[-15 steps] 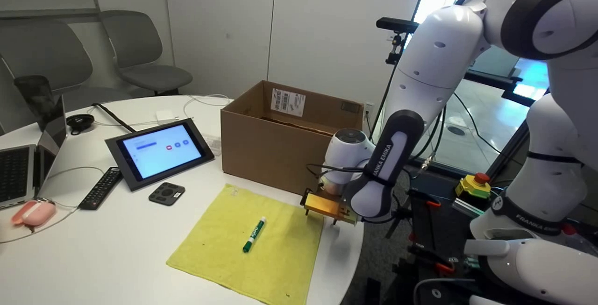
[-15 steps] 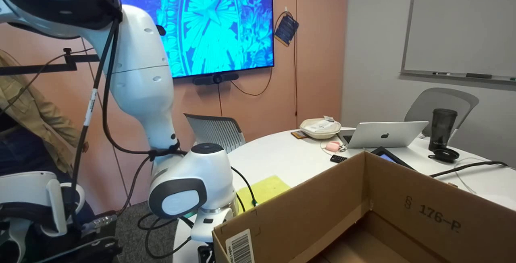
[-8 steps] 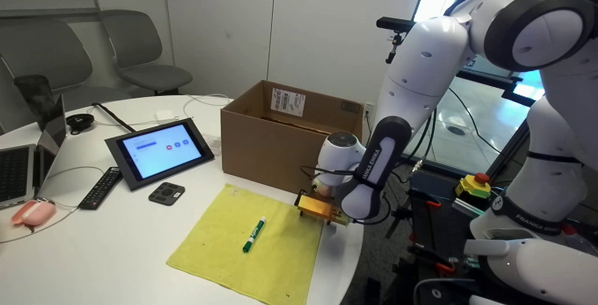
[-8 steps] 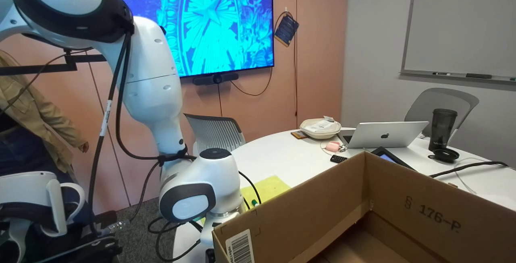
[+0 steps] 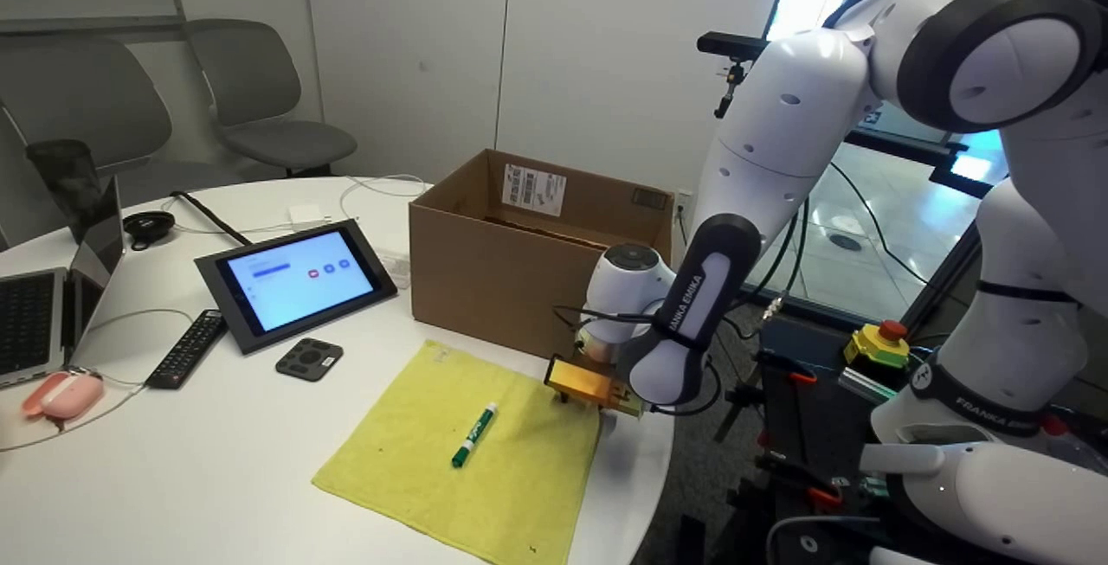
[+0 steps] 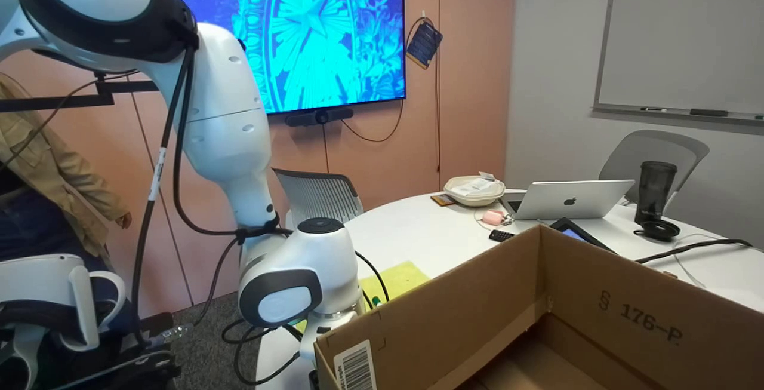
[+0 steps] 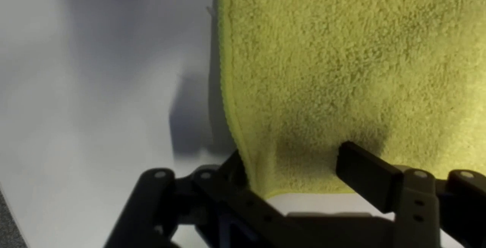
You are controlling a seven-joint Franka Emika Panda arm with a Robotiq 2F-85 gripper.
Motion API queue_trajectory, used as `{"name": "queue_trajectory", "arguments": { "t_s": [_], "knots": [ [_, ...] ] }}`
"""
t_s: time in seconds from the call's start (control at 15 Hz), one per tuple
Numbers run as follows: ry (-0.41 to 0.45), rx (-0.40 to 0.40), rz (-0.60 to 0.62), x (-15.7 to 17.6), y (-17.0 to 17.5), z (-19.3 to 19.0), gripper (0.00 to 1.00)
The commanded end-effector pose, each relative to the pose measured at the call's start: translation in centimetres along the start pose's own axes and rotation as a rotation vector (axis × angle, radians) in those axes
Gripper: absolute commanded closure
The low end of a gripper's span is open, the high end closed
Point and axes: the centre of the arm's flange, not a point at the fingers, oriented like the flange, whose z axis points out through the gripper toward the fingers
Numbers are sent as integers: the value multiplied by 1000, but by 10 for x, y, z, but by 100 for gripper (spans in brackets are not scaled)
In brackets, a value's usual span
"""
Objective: Put the marker in the towel, fold it then put it in the box
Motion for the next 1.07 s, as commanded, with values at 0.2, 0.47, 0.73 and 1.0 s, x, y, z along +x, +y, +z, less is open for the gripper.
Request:
{"name": "queue_trajectory", "arguments": {
  "t_s": [0.2, 0.47, 0.73, 1.0],
  "knots": [
    [-3, -16, -10, -7, 2, -8, 65],
    [-23, -32, -15, -16, 6, -22, 71],
    [-25, -48, -31, -23, 8, -37, 98],
    [-22, -65, -46, -31, 13, -42, 94]
  ]
}}
